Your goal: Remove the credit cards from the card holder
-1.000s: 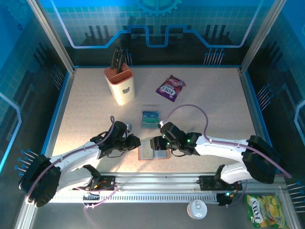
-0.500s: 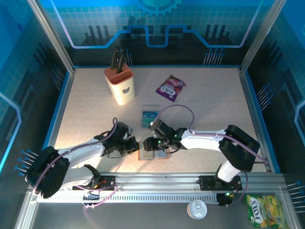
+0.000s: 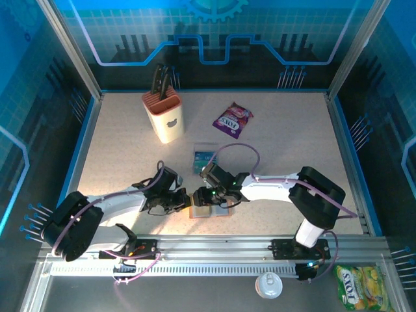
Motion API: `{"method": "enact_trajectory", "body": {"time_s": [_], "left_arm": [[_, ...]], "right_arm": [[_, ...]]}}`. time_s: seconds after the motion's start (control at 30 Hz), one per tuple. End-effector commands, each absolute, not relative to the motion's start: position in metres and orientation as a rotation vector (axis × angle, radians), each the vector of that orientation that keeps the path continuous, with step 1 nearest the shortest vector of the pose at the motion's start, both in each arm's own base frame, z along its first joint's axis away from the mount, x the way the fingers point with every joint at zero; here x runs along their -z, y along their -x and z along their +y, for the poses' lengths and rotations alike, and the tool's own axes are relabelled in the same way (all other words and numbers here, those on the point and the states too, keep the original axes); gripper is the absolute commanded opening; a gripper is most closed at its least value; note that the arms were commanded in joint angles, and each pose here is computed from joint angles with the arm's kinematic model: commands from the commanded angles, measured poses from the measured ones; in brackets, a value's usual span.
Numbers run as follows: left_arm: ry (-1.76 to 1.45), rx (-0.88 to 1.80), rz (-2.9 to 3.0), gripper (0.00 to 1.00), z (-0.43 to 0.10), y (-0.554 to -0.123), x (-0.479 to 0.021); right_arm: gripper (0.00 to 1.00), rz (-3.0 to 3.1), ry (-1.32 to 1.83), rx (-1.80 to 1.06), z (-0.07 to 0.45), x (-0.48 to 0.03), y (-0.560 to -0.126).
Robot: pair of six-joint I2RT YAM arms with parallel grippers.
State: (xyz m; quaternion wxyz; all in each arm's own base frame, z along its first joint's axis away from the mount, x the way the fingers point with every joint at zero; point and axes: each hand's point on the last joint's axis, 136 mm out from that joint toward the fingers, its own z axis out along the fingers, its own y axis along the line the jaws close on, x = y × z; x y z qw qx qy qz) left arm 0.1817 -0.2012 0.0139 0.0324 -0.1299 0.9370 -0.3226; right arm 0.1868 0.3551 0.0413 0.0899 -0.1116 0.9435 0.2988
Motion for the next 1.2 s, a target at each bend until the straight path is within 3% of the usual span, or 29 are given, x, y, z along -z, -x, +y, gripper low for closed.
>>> {"method": "enact_trajectory", "body": {"time_s": [0.0,0.6,0.83,1.17], "left_arm": [[0.432,0.894,2.961,0.03,-0.188,-0.169,0.001],[0.464,0.857,2.987,0.03,-0.181,-0.167,0.009],[0.453,0.863,2.974,0.04,-0.183,-0.171,0.003],[0.452,0.849,2.977,0.04,-0.181,-0.172,0.002]], "right_arm": [[0.43,2.837,0.299,-0.888,0.355,-0.038,-0.189],[0.42,2.859,0.236,-0.707,0.315,-0.035,-0.194],[0.42,2.852,0.222,-0.792,0.314,-0.032,-0.195],[0.34,2.803,0.255,-0.968,0.339,-0.051,-0.190]]}}
